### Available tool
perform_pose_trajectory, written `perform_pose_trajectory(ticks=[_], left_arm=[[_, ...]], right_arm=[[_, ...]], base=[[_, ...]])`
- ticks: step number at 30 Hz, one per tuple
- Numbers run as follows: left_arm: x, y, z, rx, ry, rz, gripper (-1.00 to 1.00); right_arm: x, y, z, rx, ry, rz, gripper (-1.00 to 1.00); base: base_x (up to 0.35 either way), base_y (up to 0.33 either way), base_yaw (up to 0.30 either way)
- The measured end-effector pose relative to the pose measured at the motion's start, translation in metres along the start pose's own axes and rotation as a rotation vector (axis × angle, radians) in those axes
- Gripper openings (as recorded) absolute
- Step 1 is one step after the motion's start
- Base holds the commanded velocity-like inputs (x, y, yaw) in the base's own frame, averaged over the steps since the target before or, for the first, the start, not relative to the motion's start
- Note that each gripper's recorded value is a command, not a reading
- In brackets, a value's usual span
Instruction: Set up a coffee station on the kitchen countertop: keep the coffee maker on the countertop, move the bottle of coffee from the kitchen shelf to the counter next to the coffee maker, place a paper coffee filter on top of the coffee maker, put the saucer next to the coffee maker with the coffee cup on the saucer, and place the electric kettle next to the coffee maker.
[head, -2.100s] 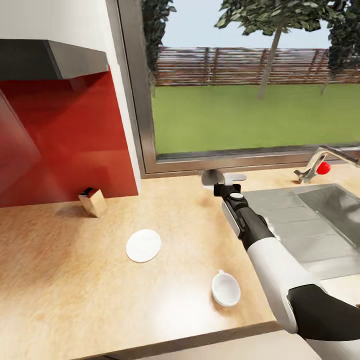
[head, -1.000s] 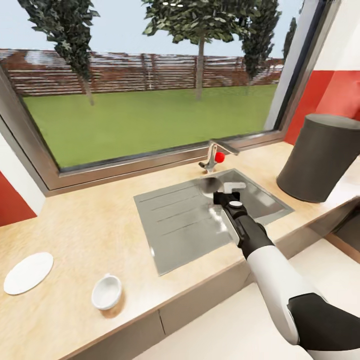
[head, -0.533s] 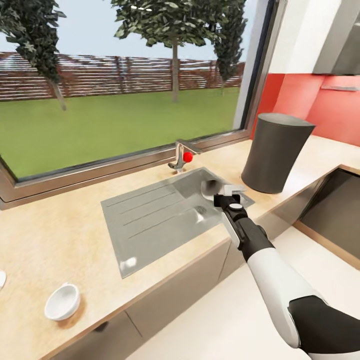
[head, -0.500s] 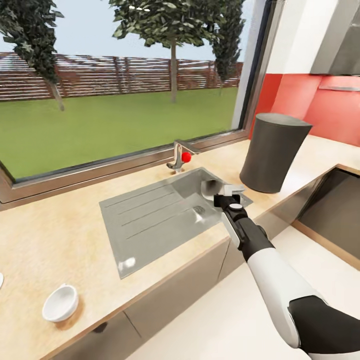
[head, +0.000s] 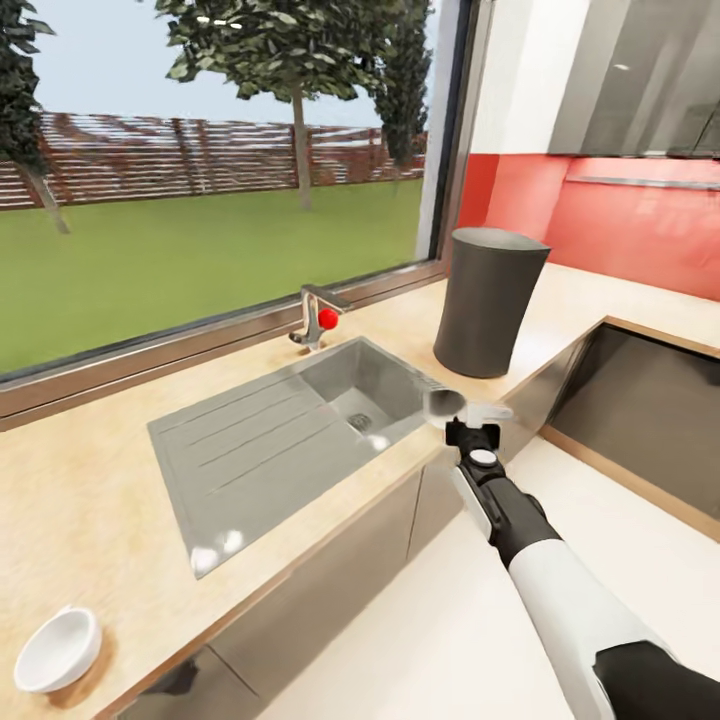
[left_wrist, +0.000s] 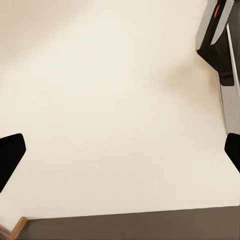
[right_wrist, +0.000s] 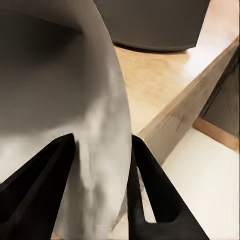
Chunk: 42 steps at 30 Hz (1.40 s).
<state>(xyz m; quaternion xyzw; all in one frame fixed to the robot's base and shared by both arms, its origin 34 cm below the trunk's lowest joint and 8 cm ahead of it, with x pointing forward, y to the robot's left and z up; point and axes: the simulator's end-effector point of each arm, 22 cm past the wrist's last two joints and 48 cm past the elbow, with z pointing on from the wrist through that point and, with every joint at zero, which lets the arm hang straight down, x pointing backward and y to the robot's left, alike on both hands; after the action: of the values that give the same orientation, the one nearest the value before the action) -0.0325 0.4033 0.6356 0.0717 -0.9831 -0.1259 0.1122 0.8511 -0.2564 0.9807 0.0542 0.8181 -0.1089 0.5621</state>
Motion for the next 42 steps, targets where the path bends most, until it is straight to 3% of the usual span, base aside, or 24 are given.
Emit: perform_pose_trajectory(ticks=[3, 9, 12, 15, 19, 26, 30, 33, 37, 42], left_arm=[[-0.001, 0.000, 0.000, 0.000, -0.003, -0.001, 1.00], [-0.004, -0.001, 0.001, 0.002, -0.009, -0.002, 1.00], [-0.005, -0.001, 0.001, 0.003, -0.012, -0.003, 1.00], [-0.006, -0.002, 0.001, 0.004, -0.015, -0.004, 1.00], [-0.009, -0.007, 0.001, 0.010, -0.023, -0.004, 1.00], [-0.020, -0.012, 0.002, 0.018, -0.045, -0.004, 1.00], [-0.024, -0.006, 0.002, 0.011, -0.052, -0.004, 1.00], [-0.025, -0.005, 0.002, 0.010, -0.056, -0.005, 1.00], [-0.025, -0.009, 0.002, 0.016, -0.057, -0.003, 1.00], [-0.024, -0.010, 0.002, 0.016, -0.054, 0.001, 1.00]], right_arm=[[0.020, -0.016, -0.003, 0.025, 0.004, 0.024, -1.00], [0.055, -0.082, -0.003, 0.153, 0.063, 0.156, -1.00], [0.089, -0.112, -0.010, 0.200, 0.107, 0.159, -1.00], [0.126, -0.122, -0.020, 0.215, 0.161, 0.140, -1.00], [0.213, -0.123, -0.046, 0.215, 0.322, 0.090, -1.00], [0.286, -0.118, -0.074, 0.206, 0.483, 0.047, -1.00], [0.365, -0.114, -0.119, 0.191, 0.674, 0.002, -1.00], [0.420, -0.100, -0.162, 0.121, 0.818, -0.013, -1.00], [0.447, -0.073, -0.187, 0.003, 0.896, 0.011, -1.00], [0.468, -0.069, -0.212, -0.029, 0.941, 0.012, -1.00]], base=[[0.000, 0.000, -0.268], [0.000, 0.000, -0.268], [0.000, 0.000, -0.268], [0.000, 0.000, -0.268], [0.000, 0.000, -0.272], [0.000, 0.000, -0.284], [0.078, -0.034, -0.282], [0.200, -0.137, -0.228], [0.231, -0.187, -0.048], [0.237, -0.197, -0.006]])
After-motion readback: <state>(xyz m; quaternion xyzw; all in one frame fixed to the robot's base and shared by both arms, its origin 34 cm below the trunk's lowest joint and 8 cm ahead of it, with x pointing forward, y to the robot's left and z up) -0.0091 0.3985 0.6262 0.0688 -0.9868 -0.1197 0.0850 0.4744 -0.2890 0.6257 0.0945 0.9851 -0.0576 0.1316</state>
